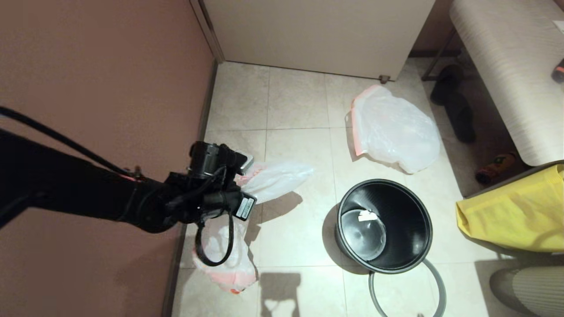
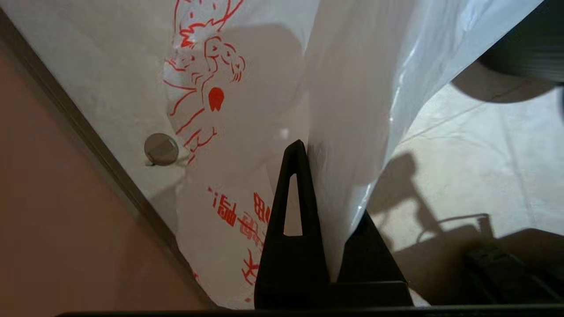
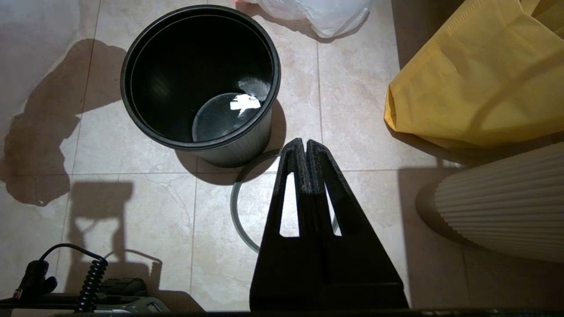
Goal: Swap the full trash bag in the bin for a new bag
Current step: Put the new garbage bag on the trash can
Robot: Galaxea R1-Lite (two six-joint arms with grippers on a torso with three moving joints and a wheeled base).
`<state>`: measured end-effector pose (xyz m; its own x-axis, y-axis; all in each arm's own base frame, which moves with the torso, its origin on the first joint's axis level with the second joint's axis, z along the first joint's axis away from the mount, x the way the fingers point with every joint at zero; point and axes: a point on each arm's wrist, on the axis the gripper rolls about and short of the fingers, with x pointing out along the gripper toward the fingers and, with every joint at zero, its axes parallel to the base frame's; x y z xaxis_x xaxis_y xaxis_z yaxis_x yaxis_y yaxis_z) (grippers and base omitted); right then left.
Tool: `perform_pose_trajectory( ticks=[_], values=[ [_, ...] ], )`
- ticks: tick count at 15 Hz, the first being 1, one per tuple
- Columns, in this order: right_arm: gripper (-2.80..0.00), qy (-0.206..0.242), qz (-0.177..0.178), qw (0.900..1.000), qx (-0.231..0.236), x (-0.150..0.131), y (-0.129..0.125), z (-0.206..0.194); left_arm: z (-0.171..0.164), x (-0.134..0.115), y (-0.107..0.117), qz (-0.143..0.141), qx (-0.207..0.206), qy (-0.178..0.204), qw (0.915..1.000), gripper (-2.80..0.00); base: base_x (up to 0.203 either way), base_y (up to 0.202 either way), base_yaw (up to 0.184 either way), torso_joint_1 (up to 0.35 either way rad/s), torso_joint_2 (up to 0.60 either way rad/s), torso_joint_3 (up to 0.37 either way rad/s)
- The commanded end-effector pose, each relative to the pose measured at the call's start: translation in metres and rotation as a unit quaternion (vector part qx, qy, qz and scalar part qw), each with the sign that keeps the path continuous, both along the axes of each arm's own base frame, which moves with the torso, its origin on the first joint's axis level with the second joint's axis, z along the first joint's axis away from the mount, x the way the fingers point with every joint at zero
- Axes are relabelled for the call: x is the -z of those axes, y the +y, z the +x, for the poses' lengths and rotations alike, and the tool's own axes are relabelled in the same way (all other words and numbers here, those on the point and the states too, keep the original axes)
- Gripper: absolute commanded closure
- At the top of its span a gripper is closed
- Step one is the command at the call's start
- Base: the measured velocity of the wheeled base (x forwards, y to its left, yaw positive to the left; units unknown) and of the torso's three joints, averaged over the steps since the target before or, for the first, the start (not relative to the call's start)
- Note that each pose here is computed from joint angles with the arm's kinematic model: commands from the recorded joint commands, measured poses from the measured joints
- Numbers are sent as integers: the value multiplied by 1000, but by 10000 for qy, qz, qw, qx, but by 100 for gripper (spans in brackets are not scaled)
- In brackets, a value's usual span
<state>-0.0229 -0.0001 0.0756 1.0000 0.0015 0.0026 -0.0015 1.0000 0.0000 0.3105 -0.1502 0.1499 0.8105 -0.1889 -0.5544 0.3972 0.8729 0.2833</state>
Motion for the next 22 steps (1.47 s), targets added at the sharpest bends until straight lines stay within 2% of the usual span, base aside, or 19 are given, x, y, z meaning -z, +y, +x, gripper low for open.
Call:
perform_pose_trajectory(
  ticks=[1, 3, 5, 7, 9, 11, 14, 16, 19, 22],
  values=[
    [0, 5, 0, 10000, 0, 0, 0, 0, -64, -67, 6, -309, 439, -508, 9973, 0, 0, 0, 0, 0, 0, 0],
    [0, 5, 0, 10000, -1, 0, 0, 0, -102, -92, -15, -352, 1125, -263, 9927, 0, 0, 0, 0, 0, 0, 0],
    [0, 5, -8, 10000, -8, 0, 0, 0, -124, -121, -36, -636, 1537, -152, 9859, 0, 0, 0, 0, 0, 0, 0],
    [0, 5, 0, 10000, 0, 0, 0, 0, -139, -135, -59, -795, 1800, 216, 9802, 0, 0, 0, 0, 0, 0, 0],
    [0, 5, -7, 10000, 0, 0, 0, 0, -143, -145, -84, -891, 1815, 679, 9770, 0, 0, 0, 0, 0, 0, 0],
    [0, 5, 0, 10000, 0, 0, 0, 0, -149, -151, -98, -828, 1701, 1215, 9744, 0, 0, 0, 0, 0, 0, 0],
    [0, 5, 0, 10000, 0, 0, 0, 0, -155, -161, -103, -676, 1352, 1931, 9695, 0, 0, 0, 0, 0, 0, 0],
    [0, 5, 0, 10000, 0, 0, 0, 0, -158, -156, -100, -532, 1157, 2298, 9649, 0, 0, 0, 0, 0, 0, 0],
    [0, 5, -2, 10000, 0, 0, 0, 0, -163, -159, -95, -586, 1216, 2422, 9608, 0, 0, 0, 0, 0, 0, 0],
    [0, 5, -1, 10000, 0, 0, 0, 0, -158, -150, -106, -586, 1326, 2626, 9539, 0, 0, 0, 0, 0, 0, 0]
  ],
)
